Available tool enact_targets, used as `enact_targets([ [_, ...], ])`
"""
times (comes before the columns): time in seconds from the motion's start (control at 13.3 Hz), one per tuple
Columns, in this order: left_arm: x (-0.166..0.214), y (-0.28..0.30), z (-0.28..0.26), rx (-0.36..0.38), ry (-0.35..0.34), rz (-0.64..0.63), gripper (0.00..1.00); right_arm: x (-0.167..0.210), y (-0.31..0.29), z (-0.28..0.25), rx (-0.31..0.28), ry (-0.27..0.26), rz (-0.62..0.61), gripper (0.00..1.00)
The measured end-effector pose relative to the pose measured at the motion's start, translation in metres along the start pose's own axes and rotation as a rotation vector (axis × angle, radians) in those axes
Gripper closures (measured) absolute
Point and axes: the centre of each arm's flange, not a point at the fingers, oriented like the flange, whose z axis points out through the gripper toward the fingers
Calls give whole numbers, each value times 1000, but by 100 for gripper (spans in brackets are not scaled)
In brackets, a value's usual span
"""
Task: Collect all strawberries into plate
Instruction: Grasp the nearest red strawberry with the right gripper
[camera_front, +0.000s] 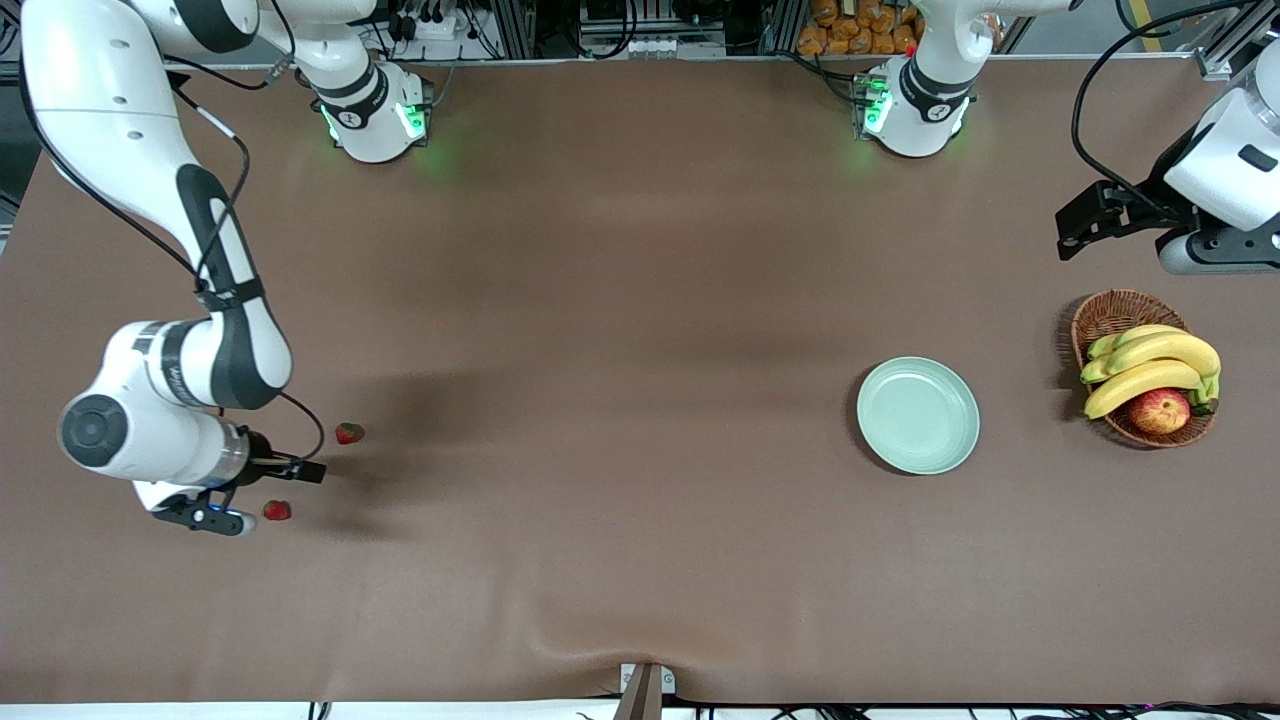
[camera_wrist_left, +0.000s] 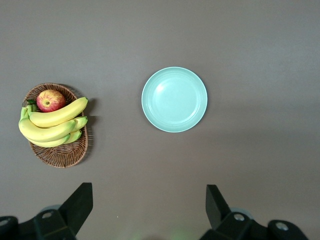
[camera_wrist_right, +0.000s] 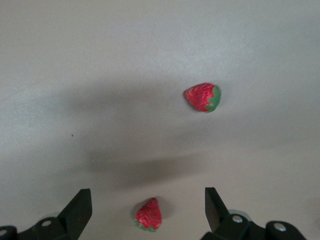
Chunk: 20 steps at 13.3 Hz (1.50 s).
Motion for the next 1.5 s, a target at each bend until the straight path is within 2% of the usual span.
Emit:
enact_targets([
  [0.3,3,3,6,1,-12,5,0,-4,4,27,-6,-44,68,0],
  [0.53,4,3,7,1,-14,4,0,-11,16,51,39,-102,128,0],
  [0.9,4,1,7,0,-12,1,0,-32,6,78,42,-161,126,0],
  [1.2,3,0,8,2,-28,0,0,-38,-2,84,37,-172,113,0],
  [1.28,3,0,8,3,-29,0,0,-38,-2,84,36,-173,113,6],
  [1.35,3,0,9,3,-30,0,0,-39,-2,84,36,-173,113,6],
  [1.5,4,3,11,3,-34,5,0,-39,-1,85,36,-176,114,25],
])
